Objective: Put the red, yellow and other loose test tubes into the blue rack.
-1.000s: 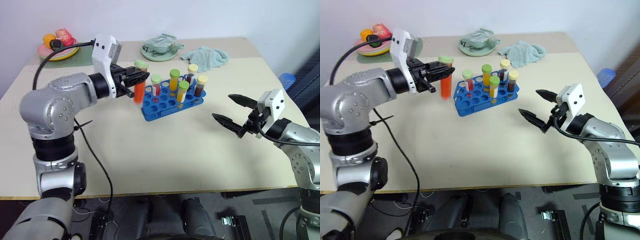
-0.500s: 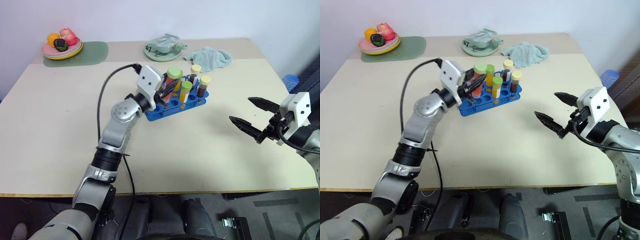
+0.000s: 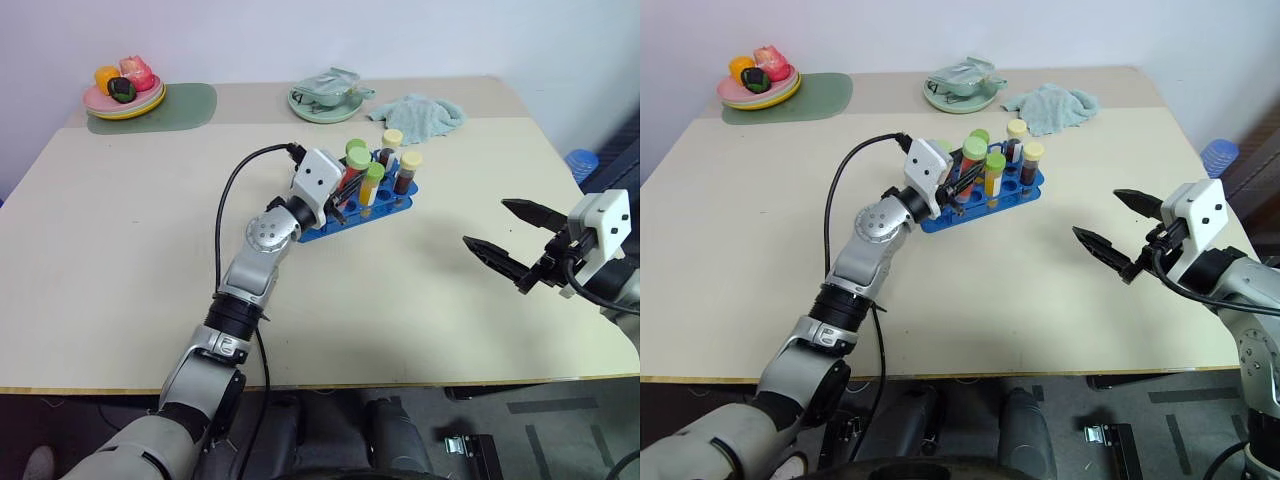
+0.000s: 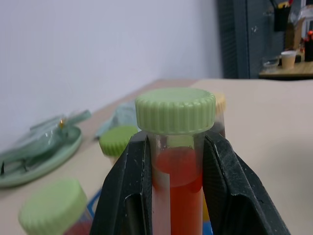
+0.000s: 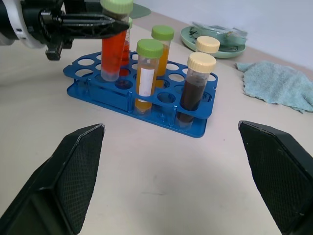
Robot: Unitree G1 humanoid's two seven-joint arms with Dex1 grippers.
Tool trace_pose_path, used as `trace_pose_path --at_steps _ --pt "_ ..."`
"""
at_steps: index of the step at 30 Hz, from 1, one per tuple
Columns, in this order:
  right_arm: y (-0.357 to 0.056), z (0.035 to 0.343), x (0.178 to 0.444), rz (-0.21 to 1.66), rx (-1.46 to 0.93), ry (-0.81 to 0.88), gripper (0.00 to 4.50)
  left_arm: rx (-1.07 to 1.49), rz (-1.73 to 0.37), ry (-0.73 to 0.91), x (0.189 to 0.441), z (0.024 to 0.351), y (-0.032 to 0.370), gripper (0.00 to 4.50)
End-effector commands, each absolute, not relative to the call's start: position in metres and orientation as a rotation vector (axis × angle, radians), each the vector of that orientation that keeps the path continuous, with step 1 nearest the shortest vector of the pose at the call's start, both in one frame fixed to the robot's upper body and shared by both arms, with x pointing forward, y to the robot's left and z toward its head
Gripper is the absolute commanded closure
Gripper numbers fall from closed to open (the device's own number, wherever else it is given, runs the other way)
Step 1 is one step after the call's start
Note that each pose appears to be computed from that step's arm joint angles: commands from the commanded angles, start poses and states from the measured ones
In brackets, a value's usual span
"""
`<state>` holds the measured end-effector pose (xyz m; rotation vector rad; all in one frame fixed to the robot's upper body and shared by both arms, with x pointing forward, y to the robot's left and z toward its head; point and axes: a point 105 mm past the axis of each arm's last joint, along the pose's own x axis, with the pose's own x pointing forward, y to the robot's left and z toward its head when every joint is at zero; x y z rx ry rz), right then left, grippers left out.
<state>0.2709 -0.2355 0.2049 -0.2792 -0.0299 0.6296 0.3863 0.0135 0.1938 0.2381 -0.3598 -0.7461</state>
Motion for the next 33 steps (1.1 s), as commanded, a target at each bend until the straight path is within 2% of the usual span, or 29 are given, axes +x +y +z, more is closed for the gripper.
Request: trace_pose_path --at_steps 1,11,23,33 --pt "-0.236 0.218 0.269 0.63 -0.313 -0.08 0.0 0.27 -0.733 -0.387 0.382 0.199 0.019 3.73" --pt "-0.233 0.216 0.272 0.641 -0.31 -0.083 0.0 0.304 -0.702 -0.327 0.384 0.181 0.034 3.73" --pt "-0.233 0.216 0.271 0.637 -0.314 -0.082 0.0 0.217 -0.798 -0.334 0.377 0.181 0.015 3.73" --pt "-0.232 0.215 0.271 0.635 -0.31 -0.082 0.0 0.202 -0.764 -0.269 0.386 0.169 0.021 3.73"
